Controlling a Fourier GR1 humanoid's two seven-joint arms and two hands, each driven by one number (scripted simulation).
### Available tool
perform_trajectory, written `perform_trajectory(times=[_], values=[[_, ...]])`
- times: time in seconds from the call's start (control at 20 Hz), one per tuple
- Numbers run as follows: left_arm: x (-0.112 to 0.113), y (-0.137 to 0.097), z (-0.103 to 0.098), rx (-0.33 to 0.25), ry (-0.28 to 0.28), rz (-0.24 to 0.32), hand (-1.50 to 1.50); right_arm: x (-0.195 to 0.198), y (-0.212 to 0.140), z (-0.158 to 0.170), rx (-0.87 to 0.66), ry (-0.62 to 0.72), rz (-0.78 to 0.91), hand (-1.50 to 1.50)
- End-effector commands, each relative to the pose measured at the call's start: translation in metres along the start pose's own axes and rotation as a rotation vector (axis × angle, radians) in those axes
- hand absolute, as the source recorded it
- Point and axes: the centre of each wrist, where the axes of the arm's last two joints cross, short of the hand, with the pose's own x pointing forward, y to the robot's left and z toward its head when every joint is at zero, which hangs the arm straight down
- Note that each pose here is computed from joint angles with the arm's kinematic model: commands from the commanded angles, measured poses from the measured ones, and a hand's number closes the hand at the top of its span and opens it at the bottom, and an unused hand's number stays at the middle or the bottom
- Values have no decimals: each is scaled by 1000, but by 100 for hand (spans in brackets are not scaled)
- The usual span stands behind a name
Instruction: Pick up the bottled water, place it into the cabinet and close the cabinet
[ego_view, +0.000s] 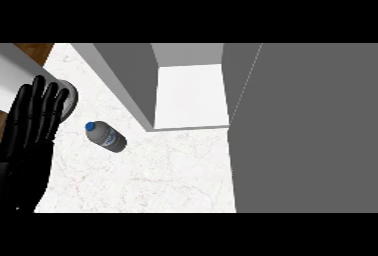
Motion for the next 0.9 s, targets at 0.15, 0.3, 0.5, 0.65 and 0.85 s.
perform_trajectory(times=[0.15,0.3,0.5,0.65,0.85], values=[[-1,-24,-21,-141,-44,63,-150,9,2,26,18,-45,-19,-150],[-47,-29,6,-23,309,326,-150,-12,22,35,54,168,-300,-150],[-46,-20,15,-3,417,419,-150,-3,12,48,85,242,-407,-150],[-38,-13,9,0,450,416,-150,6,9,53,78,253,-416,-150],[-29,11,29,4,441,407,-150,33,16,71,69,249,-413,-150]])
